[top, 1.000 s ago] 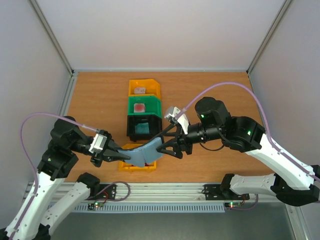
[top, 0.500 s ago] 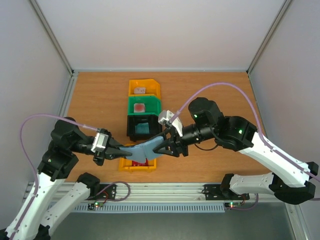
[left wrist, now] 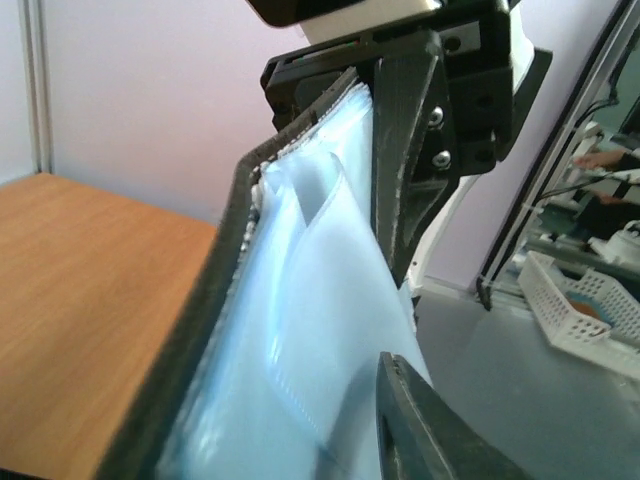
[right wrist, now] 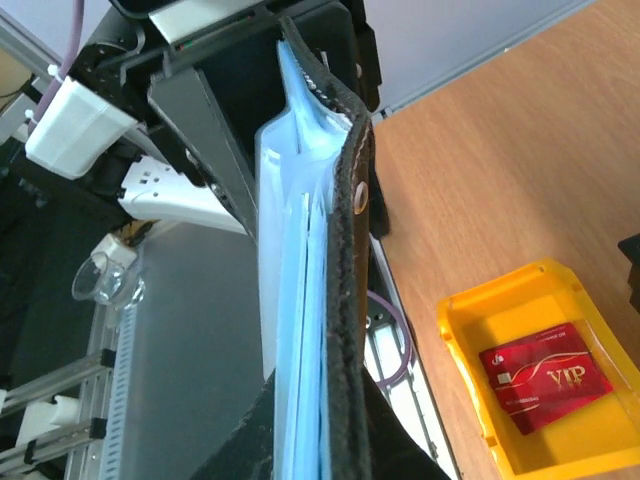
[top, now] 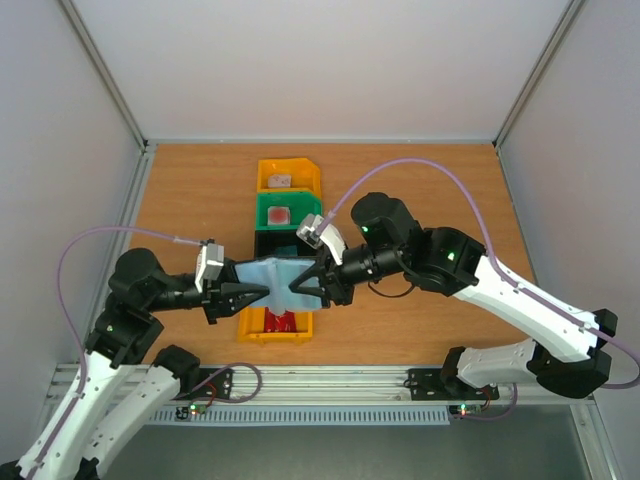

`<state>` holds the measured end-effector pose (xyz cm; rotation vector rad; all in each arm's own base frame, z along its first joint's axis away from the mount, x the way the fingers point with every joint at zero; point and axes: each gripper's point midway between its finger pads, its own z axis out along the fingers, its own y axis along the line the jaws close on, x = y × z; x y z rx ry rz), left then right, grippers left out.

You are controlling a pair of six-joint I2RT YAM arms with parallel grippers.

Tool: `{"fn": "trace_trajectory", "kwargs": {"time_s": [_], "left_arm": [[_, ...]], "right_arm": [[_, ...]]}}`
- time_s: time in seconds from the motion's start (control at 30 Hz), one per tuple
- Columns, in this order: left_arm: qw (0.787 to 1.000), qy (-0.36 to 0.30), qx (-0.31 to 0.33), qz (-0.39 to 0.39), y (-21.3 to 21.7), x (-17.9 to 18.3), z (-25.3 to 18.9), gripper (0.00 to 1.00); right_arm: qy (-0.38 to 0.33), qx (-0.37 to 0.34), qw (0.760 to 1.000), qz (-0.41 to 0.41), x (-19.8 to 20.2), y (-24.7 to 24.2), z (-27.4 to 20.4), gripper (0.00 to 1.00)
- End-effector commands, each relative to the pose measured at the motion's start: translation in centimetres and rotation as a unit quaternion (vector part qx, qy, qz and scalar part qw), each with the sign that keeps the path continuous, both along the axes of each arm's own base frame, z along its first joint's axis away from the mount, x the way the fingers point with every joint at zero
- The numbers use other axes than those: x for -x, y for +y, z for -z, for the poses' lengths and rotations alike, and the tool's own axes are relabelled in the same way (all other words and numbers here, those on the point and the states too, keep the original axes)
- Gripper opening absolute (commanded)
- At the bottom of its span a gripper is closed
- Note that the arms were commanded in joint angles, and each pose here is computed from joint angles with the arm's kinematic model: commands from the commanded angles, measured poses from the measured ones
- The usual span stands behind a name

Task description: Take the credit cards out of the card holder

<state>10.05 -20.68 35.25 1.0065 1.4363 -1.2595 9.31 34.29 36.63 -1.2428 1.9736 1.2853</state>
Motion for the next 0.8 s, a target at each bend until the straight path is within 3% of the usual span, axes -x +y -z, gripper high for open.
{"fn": "trace_trajectory", "kwargs": {"time_s": [0.0, 0.1, 0.17, 0.37, 0.43, 0.5, 0.57, 0.6, 0.7, 0.77], "left_arm": [[0.999, 0.029, 0.019, -0.01, 0.0, -0.3, -0.1, 0.38], [0.999, 0.045, 0.023, -0.005, -0.1, -0.2, 0.0, 0.4], [0.998, 0.05, 0.027, 0.0, -0.1, 0.0, -0.2, 0.34], [0.999, 0.027, 0.032, 0.029, -0.1, 1.3, -1.0, 0.33], [0.998, 0.027, 0.037, 0.044, -0.1, 1.8, -1.1, 0.41], [0.996, 0.028, 0.046, 0.074, -0.2, 2.6, -1.4, 0.59], [0.995, 0.034, 0.053, 0.082, -0.2, 2.8, -1.5, 0.65], [0.995, 0.041, 0.054, 0.077, -0.2, 2.7, -1.6, 0.64], [0.996, 0.053, 0.052, 0.043, -0.2, 1.5, -1.3, 0.42], [0.997, 0.063, 0.046, 0.015, -0.2, 0.5, -1.0, 0.32]], "right_arm": [[-0.007, -0.034, 0.999, 0.02, -0.8, 1.4, -1.4, 0.01], [-0.006, -0.034, 0.999, 0.022, -0.8, 1.5, -1.4, 0.01], [-0.006, -0.032, 0.999, 0.022, -0.8, 1.5, -1.3, 0.01], [-0.014, -0.013, 0.999, 0.043, -1.2, 0.5, -0.7, 0.01], [-0.016, -0.014, 0.999, 0.049, -1.2, 0.2, -0.9, 0.01], [-0.018, -0.01, 0.998, 0.058, -1.3, -0.2, -0.9, 0.01], [-0.02, -0.008, 0.998, 0.064, -1.4, -0.4, -1.0, 0.01], [-0.019, -0.009, 0.998, 0.062, -1.4, -0.3, -1.1, 0.01], [-0.009, -0.02, 0.999, 0.039, -0.7, 0.2, -1.5, 0.01], [-0.004, -0.027, 0.999, 0.028, -0.4, 0.5, -1.7, 0.01]]}}
